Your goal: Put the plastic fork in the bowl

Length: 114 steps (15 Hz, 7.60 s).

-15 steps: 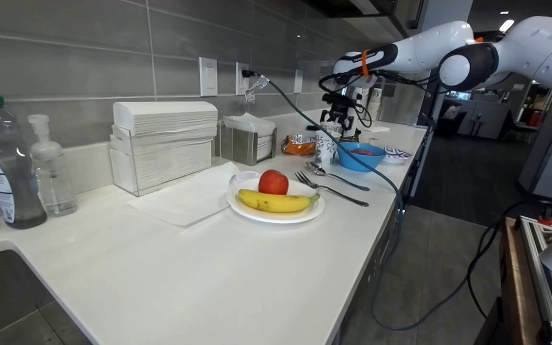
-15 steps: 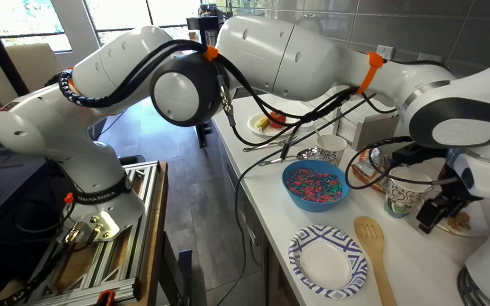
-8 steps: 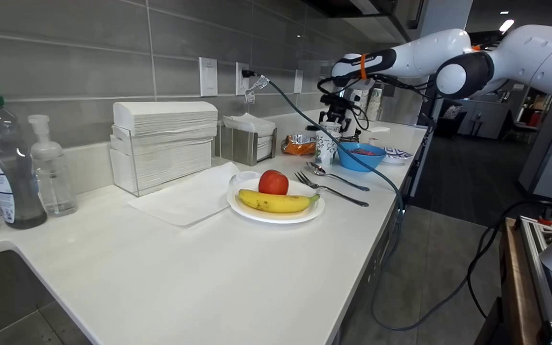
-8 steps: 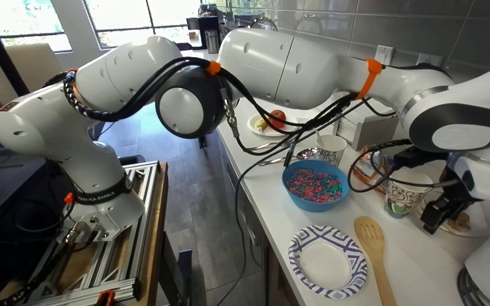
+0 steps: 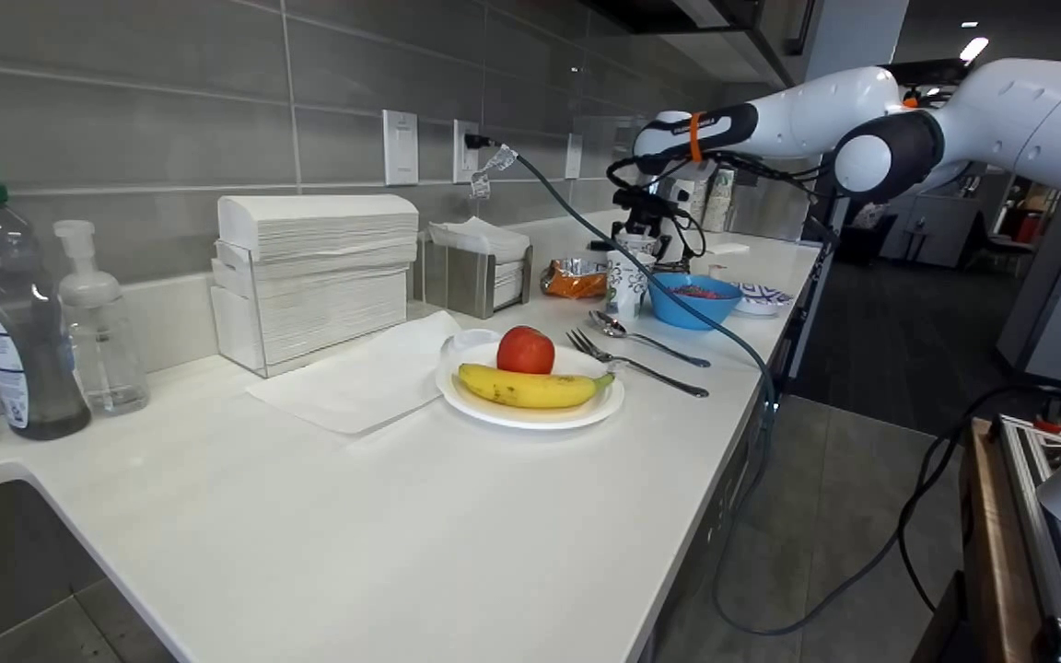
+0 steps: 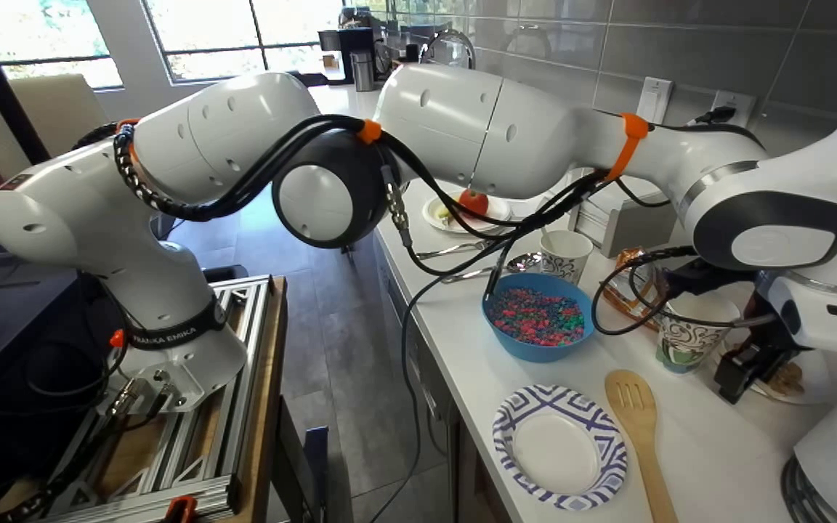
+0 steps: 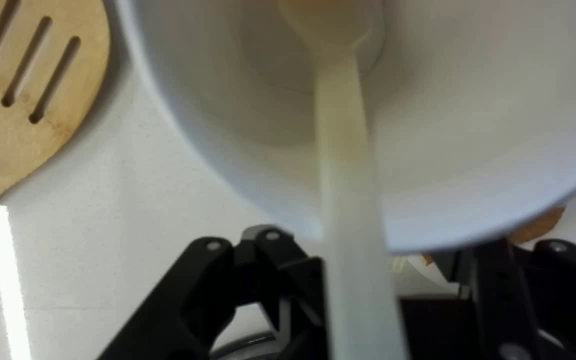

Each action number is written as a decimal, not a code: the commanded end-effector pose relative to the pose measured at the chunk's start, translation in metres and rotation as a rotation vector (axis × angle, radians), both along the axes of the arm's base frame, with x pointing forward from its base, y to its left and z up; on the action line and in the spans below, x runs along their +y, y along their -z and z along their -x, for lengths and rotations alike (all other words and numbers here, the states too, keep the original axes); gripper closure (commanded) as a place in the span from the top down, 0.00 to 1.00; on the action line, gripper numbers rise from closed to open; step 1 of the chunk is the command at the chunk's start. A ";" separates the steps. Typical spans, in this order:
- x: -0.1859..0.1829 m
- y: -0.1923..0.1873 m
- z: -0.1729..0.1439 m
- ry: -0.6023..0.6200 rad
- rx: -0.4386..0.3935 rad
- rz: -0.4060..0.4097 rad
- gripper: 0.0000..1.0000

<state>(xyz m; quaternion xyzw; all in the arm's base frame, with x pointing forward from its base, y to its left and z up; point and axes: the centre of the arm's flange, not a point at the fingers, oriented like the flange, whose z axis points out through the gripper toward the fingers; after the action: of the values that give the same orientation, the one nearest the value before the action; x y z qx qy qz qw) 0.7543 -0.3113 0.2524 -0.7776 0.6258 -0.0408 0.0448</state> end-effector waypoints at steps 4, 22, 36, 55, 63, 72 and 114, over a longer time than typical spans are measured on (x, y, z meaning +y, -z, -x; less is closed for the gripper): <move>-0.018 0.003 -0.042 0.008 -0.019 0.000 0.63; -0.016 0.004 -0.054 0.008 -0.070 0.025 0.57; -0.015 0.001 -0.053 0.001 -0.054 0.037 0.27; -0.017 0.005 -0.049 0.000 -0.041 0.075 0.37; -0.007 -0.006 -0.052 -0.016 -0.078 0.031 0.60; -0.012 0.005 -0.054 -0.009 -0.070 0.036 0.42; 0.012 -0.110 -0.032 0.066 -0.166 0.106 0.00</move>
<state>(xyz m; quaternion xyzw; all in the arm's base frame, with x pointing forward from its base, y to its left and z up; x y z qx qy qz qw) 0.7726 -0.2997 0.3433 -0.7621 0.6314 -0.1371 0.0420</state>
